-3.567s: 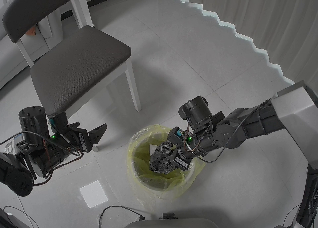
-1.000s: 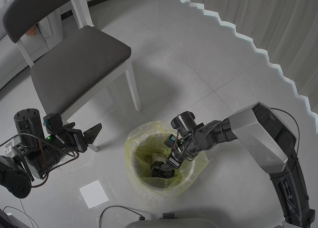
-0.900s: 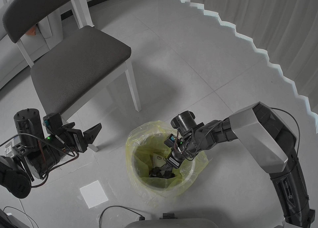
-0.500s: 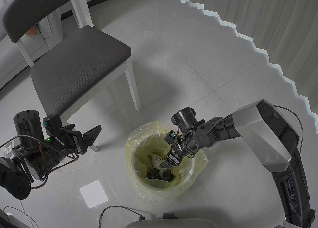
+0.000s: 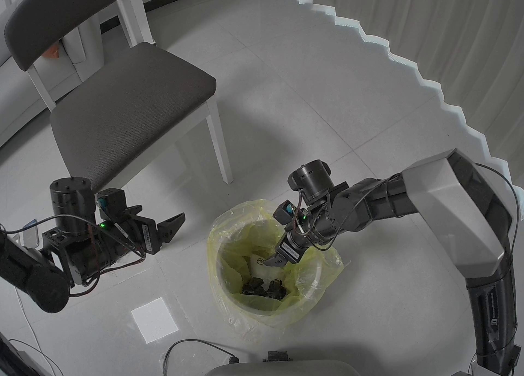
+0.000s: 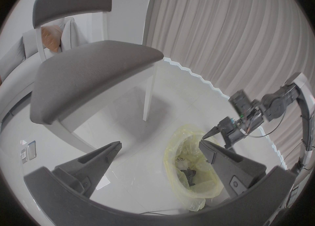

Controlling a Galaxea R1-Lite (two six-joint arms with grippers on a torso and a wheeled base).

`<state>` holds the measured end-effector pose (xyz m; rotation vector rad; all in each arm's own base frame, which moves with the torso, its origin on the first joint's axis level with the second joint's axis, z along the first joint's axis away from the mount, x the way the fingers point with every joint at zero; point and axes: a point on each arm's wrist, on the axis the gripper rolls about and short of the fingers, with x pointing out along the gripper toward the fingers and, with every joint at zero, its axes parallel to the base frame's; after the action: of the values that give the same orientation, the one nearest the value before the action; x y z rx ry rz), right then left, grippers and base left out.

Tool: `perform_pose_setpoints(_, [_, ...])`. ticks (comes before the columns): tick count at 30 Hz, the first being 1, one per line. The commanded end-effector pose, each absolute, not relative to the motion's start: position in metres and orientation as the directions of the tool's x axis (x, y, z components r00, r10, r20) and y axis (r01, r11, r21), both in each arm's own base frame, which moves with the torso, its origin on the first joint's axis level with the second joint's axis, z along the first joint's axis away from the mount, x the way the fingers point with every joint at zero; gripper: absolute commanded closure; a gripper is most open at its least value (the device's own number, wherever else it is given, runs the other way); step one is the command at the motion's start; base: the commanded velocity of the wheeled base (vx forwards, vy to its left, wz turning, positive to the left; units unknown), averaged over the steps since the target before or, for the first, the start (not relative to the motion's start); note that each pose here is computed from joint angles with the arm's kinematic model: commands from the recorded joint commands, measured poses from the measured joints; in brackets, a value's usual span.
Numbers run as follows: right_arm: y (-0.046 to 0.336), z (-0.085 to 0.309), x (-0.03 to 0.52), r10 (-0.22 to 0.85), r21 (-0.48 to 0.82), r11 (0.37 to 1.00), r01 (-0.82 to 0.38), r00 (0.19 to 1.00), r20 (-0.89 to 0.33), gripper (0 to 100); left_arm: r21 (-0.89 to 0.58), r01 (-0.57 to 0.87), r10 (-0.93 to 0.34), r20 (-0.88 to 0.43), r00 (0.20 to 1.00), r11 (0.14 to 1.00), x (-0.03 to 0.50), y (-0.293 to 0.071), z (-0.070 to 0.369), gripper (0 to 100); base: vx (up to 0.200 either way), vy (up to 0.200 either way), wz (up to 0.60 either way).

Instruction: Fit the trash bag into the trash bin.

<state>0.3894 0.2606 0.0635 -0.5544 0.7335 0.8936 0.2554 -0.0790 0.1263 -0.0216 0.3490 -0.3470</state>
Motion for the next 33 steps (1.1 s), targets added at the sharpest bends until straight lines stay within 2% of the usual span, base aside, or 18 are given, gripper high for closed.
perform_pose_setpoints(1, [0.239,0.106,0.377,0.503,-0.152,0.548,-0.822,0.469,-0.726,0,-0.097,0.338,-0.346,-0.43,0.834,0.936,0.28,-0.084,0.097,0,0.0,0.0,0.0])
perform_pose_setpoints(14, [0.186,0.167,0.353,0.487,-0.2,0.617,-0.761,0.569,-0.662,0,-0.143,0.364,-0.384,-0.51,0.77,0.92,0.349,-0.094,0.05,0,0.0,0.0,0.0])
perform_pose_setpoints(23, [0.158,0.178,0.345,0.467,-0.233,0.649,-0.724,0.621,-0.629,0,-0.15,0.355,-0.38,-0.505,0.775,0.923,0.385,-0.1,0.029,0,0.0,0.0,0.0])
perform_pose_setpoints(33, [0.148,0.18,0.345,0.456,-0.242,0.664,-0.707,0.641,-0.618,0,-0.162,0.347,-0.377,-0.539,0.753,0.924,0.409,-0.104,0.007,0,0.0,0.0,0.0])
